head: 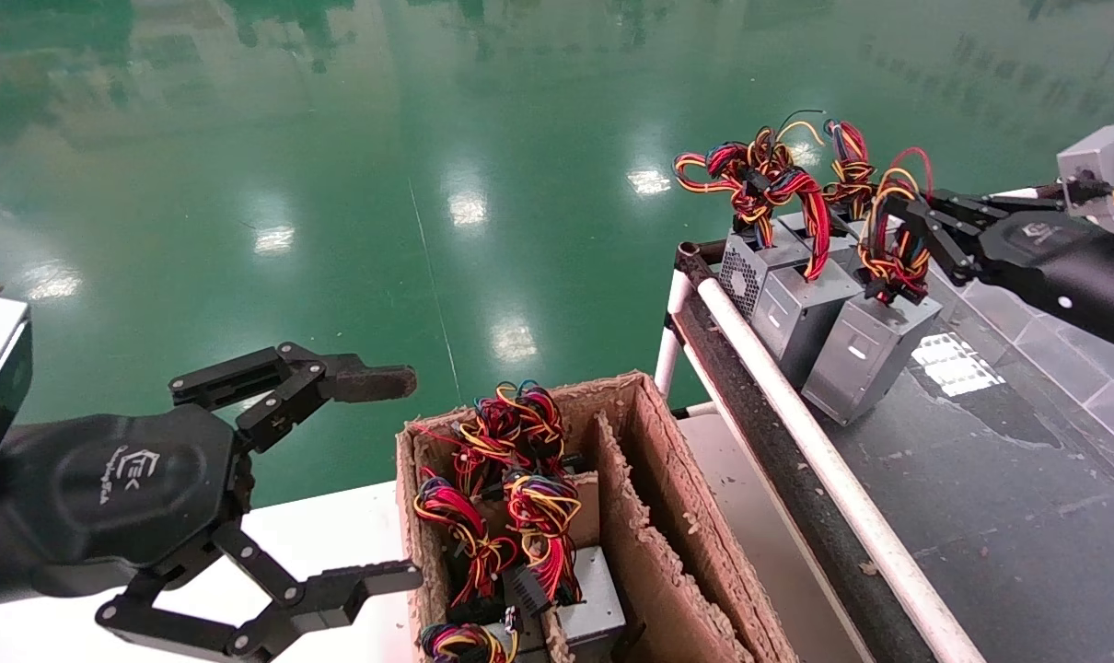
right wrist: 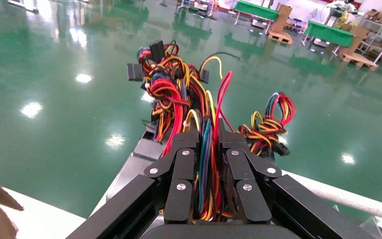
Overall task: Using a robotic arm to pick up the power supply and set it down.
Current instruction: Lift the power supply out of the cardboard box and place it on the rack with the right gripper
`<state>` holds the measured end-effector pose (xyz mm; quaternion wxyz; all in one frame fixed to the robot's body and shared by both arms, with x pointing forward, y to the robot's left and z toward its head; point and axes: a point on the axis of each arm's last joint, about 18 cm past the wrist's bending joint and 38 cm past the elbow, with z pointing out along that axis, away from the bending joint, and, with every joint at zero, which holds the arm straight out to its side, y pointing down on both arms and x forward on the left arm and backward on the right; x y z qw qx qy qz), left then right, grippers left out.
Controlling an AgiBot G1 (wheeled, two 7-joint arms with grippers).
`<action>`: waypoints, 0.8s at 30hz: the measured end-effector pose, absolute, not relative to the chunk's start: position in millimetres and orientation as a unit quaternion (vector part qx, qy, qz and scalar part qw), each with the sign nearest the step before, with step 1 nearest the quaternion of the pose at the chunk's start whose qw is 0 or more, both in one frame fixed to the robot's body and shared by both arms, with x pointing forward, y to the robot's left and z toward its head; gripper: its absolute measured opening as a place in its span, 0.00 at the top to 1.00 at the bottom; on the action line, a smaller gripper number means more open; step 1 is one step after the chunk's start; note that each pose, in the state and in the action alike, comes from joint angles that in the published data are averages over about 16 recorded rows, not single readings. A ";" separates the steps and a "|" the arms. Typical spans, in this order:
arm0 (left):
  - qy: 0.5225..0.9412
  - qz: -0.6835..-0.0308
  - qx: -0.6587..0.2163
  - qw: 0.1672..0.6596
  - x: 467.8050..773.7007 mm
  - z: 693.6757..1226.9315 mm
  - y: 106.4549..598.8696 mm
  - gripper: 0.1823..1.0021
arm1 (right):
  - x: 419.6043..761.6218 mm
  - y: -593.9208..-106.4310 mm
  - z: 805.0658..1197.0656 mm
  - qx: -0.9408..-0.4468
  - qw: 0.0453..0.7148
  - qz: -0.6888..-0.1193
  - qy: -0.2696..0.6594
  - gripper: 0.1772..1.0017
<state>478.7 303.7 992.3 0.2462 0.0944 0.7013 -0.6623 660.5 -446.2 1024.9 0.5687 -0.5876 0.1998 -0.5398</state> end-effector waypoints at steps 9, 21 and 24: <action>0.701 -0.662 0.094 0.246 478.7 992.3 303.7 0.00 | 672.6 -441.0 1030.5 -0.587 0.562 -0.546 0.201 0.91; 0.701 -0.662 0.094 0.246 478.7 992.3 303.7 0.00 | 677.1 -447.5 1032.3 -0.585 0.555 -0.554 0.207 0.91; 0.701 -0.662 0.094 0.246 478.7 992.3 303.7 0.00 | 676.9 -449.1 1033.0 -0.584 0.554 -0.556 0.206 0.91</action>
